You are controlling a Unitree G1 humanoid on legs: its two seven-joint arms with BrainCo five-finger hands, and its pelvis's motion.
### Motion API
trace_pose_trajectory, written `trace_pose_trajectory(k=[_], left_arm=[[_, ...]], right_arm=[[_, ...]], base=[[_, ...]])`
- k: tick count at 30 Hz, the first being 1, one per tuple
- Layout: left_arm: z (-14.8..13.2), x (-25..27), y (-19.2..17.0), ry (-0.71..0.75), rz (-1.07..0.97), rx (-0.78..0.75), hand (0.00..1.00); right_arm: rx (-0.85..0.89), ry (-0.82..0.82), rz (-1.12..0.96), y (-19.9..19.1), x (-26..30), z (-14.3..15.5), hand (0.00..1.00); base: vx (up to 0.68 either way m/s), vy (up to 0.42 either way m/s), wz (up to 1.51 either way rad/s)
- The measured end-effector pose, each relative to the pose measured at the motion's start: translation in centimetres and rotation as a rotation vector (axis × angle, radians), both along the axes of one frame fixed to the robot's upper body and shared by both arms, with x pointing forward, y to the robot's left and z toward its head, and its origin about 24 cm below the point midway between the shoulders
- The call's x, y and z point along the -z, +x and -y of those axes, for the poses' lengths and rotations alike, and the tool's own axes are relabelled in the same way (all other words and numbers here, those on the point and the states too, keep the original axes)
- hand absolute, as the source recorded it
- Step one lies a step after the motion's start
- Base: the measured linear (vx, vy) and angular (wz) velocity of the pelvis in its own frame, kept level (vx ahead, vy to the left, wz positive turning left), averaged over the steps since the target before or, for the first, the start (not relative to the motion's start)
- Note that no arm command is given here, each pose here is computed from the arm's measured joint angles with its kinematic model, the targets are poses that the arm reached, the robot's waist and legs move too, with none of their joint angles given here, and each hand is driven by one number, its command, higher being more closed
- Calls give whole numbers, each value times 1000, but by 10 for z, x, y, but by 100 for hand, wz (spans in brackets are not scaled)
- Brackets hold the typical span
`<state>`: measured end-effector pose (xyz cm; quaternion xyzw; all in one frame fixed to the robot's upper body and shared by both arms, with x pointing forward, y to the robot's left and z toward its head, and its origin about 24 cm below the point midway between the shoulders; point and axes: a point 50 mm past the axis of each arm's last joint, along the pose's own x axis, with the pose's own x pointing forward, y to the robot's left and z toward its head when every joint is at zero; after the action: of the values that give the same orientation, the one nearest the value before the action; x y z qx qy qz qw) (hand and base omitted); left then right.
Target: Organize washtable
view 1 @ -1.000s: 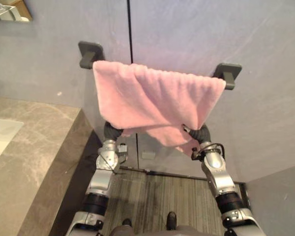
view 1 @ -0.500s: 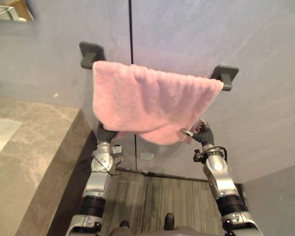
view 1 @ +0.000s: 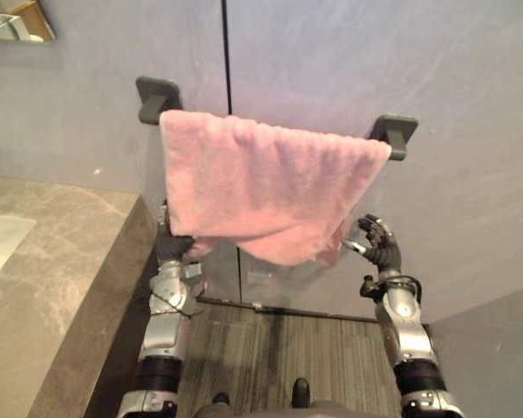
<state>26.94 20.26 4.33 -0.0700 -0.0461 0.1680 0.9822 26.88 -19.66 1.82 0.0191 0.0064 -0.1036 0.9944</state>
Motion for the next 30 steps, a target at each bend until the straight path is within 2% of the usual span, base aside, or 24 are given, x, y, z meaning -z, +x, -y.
trace_pose_trajectory(k=[11,20,30], left_arm=[[0,-1,-43,-56,46,-53,0],[12,-6,-65,-3,64,2,0],[14,-7,-72,22,62,41,0]], right_arm=[[66,19,30,-37,-1,11,0],[-65,-5,74,-53,-10,-12,0],[-115,-31,94,-55,-15,-22,0]], base=[[-6,-3,3],[-26,-3,7],[-8,-4,0]])
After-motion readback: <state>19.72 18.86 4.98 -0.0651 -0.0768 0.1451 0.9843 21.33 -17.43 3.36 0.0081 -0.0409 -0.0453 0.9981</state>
